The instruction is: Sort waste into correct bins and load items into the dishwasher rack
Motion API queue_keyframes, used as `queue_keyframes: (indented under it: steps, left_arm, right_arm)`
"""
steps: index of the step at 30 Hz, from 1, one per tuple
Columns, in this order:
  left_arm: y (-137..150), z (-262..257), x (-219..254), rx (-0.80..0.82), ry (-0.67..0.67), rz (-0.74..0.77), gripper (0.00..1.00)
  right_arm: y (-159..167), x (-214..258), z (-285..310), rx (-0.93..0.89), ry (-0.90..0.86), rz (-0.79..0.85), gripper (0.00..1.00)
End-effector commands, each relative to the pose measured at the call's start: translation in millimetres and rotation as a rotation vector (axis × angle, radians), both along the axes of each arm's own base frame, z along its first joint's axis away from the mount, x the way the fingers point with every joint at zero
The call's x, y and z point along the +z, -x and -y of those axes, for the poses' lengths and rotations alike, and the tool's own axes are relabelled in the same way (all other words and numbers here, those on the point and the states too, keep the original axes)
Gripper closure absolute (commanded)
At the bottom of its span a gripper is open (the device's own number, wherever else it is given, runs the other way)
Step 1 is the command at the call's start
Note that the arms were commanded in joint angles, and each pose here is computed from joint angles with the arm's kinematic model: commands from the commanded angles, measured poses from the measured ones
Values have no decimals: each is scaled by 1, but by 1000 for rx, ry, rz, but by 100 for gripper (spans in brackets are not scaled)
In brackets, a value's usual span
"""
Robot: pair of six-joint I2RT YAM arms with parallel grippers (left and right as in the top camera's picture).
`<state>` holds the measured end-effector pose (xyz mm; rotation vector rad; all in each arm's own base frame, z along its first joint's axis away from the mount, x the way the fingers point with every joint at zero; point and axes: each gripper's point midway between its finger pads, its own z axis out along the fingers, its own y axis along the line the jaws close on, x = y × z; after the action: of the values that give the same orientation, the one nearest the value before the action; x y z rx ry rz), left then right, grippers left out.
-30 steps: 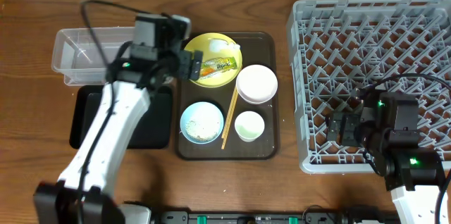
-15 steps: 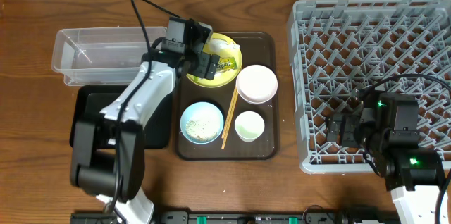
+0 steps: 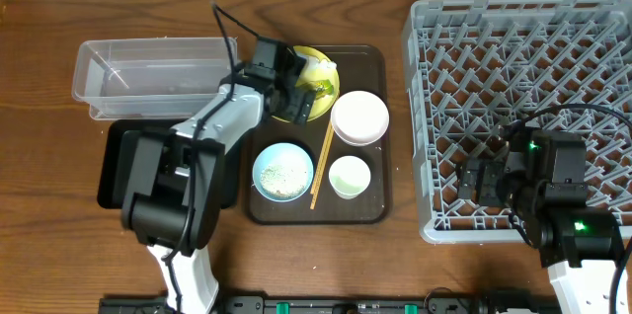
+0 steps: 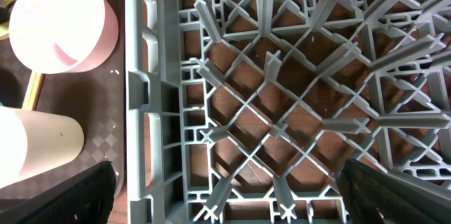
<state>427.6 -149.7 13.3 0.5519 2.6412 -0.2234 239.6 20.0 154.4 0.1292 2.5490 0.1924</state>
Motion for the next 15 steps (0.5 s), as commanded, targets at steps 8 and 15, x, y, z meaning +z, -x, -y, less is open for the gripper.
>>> queue_keyframes:
  steps: [8,15]
  left_arm:
    - [14,0,-11,-26,-33,-66,55]
    - [12,1,-1,-26,-27,-44,85]
  right_arm:
    - [-4,9,1,-3,-4,25,1]
    - [-3,9,1,-3,-5,19,1]
